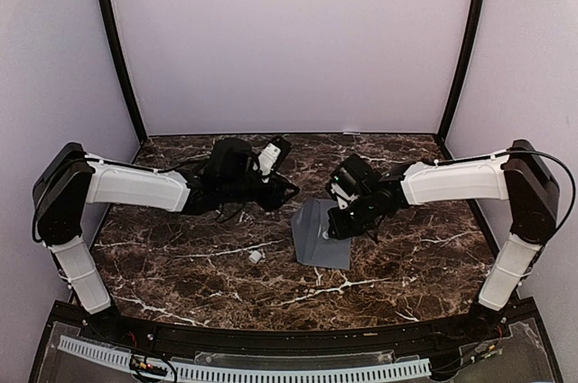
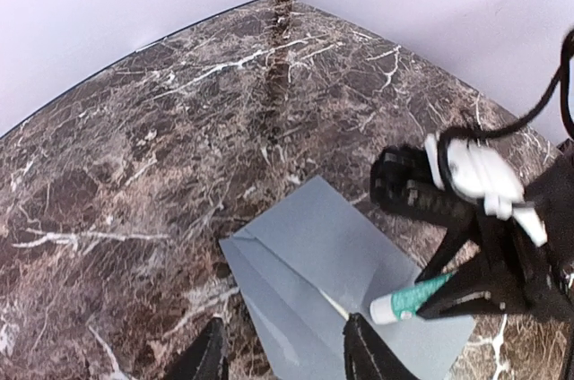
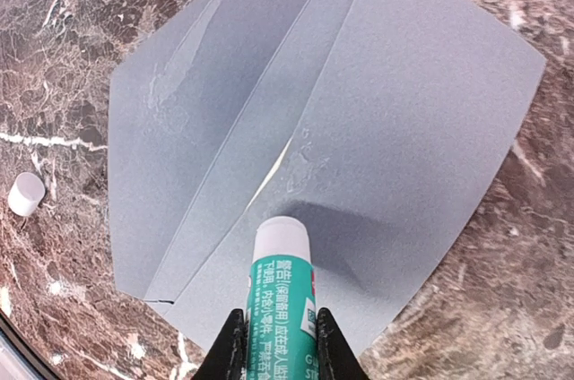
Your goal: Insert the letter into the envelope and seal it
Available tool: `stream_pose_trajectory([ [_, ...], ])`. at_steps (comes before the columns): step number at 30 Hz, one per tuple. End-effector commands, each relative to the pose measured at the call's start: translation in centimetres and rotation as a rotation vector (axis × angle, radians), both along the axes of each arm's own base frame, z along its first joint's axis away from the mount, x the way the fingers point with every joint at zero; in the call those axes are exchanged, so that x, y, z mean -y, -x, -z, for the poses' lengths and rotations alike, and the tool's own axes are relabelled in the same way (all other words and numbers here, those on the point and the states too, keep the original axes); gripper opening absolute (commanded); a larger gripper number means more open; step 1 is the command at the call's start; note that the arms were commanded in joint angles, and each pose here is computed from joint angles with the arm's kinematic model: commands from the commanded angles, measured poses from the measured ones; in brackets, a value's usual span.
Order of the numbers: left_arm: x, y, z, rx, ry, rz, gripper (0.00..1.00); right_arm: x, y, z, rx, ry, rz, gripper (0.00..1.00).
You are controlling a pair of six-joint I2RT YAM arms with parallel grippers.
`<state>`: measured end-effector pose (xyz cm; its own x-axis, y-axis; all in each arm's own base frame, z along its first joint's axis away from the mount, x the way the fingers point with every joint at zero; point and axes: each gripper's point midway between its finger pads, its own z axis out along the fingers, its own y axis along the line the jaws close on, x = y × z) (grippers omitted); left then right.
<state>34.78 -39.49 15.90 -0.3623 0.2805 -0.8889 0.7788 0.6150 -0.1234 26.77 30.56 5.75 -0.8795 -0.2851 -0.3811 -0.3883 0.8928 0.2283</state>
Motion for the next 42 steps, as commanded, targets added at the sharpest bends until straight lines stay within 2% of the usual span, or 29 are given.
stream_pose_trajectory([
  [1, -1.1, 3.0, -0.1, 0.051, 0.039, 0.066, 0.43, 0.4, -0.7, -2.9, 0.029, -0.022, -0.001, 0.00],
  [5, 0.3, 7.1, 2.6, 0.072, -0.020, 0.208, 0.43, 0.7, -0.9, -3.4, -0.002, 0.012, -0.013, 0.00],
  [9, 1.8, 8.6, 4.3, 0.131, -0.070, 0.208, 0.43, 1.3, -1.4, -3.5, -0.031, 0.059, -0.015, 0.00],
  [16, 3.6, 9.0, 5.5, 0.160, -0.059, 0.168, 0.43, 1.0, -1.1, -2.8, -0.074, 0.049, -0.040, 0.00],
  [23, 5.1, 9.9, 7.9, 0.129, -0.074, 0.205, 0.36, 0.5, -1.4, -1.9, -0.093, 0.049, -0.049, 0.00],
  [27, 5.4, 10.8, 7.1, 0.147, -0.025, 0.219, 0.37, 0.4, -1.0, -1.3, -0.112, 0.041, -0.059, 0.00],
  [30, 6.1, 11.2, 8.9, 0.105, -0.080, 0.243, 0.38, 0.1, -0.6, -1.0, -0.131, 0.024, -0.071, 0.00],
  [32, 6.7, 11.3, 10.0, 0.110, -0.105, 0.244, 0.36, 0.0, -0.6, -0.9, -0.136, 0.021, -0.071, 0.00],
  [36, 6.6, 10.5, 11.4, 0.125, -0.157, 0.173, 0.25, 0.0, -0.6, -0.7, -0.137, 0.024, -0.067, 0.00],
  [42, 6.1, 10.6, 13.0, 0.104, -0.162, 0.156, 0.19, 0.0, -0.9, -0.1, -0.139, 0.040, -0.062, 0.00],
])
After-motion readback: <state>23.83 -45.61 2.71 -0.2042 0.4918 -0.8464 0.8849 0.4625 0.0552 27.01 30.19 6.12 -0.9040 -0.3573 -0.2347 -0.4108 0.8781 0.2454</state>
